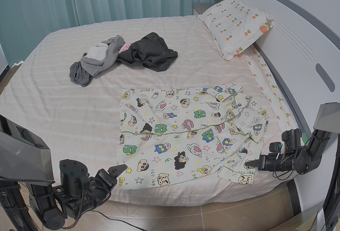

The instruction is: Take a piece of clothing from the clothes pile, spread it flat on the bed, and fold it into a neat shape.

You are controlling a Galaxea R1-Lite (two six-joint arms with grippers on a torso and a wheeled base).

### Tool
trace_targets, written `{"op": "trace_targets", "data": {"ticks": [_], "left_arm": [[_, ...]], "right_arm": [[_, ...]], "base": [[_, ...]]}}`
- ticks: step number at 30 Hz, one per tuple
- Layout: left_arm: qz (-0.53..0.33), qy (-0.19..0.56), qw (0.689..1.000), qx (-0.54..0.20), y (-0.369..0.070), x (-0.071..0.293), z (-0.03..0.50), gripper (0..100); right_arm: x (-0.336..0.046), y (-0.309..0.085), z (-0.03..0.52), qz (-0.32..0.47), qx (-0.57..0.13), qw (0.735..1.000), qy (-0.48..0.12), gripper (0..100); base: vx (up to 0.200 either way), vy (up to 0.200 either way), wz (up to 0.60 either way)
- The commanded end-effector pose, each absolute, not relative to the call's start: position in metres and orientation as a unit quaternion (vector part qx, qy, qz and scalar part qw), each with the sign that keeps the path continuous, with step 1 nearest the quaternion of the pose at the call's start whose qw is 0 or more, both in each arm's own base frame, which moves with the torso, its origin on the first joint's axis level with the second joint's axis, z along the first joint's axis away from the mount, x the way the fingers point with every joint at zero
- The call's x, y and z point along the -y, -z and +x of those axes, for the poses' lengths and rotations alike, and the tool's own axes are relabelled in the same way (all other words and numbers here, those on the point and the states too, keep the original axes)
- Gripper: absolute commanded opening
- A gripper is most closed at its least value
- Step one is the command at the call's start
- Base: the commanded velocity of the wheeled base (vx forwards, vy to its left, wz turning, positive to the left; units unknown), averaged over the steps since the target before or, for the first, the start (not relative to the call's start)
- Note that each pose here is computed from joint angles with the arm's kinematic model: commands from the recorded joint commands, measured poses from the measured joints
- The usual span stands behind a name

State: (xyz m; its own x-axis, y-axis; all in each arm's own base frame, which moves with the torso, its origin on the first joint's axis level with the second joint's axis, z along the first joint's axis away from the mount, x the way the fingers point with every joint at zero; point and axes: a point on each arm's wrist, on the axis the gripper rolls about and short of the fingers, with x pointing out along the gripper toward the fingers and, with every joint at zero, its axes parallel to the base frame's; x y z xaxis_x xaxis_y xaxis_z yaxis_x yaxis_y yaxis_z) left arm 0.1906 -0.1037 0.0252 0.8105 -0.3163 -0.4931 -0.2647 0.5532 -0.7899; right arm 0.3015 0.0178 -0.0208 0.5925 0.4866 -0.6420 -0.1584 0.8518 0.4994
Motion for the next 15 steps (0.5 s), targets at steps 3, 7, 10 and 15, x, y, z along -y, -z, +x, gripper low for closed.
{"op": "trace_targets", "data": {"ticks": [3, 7, 10, 15], "left_arm": [[-0.469, 0.011, 0.826, -0.313, -0.023, 0.103, 0.189, 100], [-0.465, 0.004, 0.826, -0.318, -0.019, 0.103, 0.189, 100], [-0.463, 0.001, 0.828, -0.316, -0.019, 0.103, 0.189, 100], [-0.456, -0.004, 0.828, -0.327, -0.013, 0.103, 0.190, 100]], "right_arm": [[-0.015, 0.022, 0.296, 0.197, -0.420, 0.870, -0.168, 0], [-0.002, 0.016, 0.292, 0.200, -0.410, 0.877, -0.152, 0], [0.007, 0.010, 0.289, 0.203, -0.402, 0.882, -0.139, 0], [0.015, 0.012, 0.280, 0.176, -0.406, 0.886, -0.140, 0]], "base": [[0.000, 0.000, 0.00], [0.000, 0.000, 0.00], [0.000, 0.000, 0.00], [0.000, 0.000, 0.00]]}}
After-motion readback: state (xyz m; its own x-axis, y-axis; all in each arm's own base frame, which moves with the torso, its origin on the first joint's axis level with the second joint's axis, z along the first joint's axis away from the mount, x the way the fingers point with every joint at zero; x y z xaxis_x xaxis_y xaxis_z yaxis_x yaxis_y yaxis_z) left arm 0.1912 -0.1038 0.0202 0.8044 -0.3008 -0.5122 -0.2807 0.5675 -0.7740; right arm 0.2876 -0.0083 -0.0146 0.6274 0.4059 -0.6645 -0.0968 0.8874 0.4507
